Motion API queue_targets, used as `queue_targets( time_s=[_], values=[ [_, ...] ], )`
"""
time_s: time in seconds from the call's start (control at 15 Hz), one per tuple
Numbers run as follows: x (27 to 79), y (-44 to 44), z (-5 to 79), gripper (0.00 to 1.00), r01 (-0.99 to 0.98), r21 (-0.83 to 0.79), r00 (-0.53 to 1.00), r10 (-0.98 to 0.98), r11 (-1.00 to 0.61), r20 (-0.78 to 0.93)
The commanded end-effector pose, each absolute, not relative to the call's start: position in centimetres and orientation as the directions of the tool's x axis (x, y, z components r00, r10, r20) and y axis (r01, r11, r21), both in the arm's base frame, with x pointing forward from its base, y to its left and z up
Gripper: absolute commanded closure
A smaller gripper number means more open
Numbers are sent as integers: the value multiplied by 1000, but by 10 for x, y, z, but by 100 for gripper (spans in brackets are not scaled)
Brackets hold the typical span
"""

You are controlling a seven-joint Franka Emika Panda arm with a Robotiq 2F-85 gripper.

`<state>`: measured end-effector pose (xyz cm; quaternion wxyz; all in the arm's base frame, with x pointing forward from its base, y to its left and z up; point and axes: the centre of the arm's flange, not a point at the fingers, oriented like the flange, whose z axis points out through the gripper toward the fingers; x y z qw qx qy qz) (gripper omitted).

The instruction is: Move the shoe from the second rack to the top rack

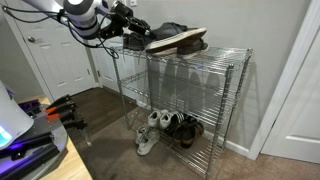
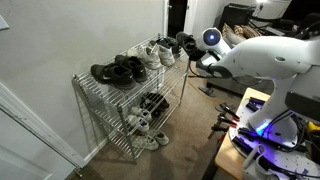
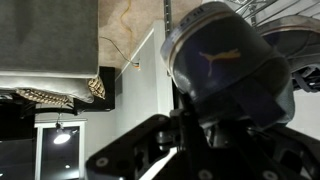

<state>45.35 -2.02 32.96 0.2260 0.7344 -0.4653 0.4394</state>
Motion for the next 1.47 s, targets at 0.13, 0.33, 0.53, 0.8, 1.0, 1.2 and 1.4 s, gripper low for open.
queue_targets(
  time_s=[0.13, 0.33, 0.53, 0.8, 1.0, 1.2, 1.4],
  values=[
    [448, -32, 319, 94, -865, -166, 103, -492, -474, 865],
    [452, -29, 316, 90, -878, -113, 144, -482, -465, 864],
    [453, -27, 312, 90, -878, -105, 154, -482, -467, 863],
    [453, -27, 312, 90, -878, -104, 154, -482, -468, 863],
    [453, -27, 312, 90, -878, -104, 154, -482, -467, 863],
    [464, -48, 338, 95, -895, -129, 127, -523, -426, 843],
    [480, -86, 386, 95, -922, -178, 51, -562, -344, 825]
  ],
)
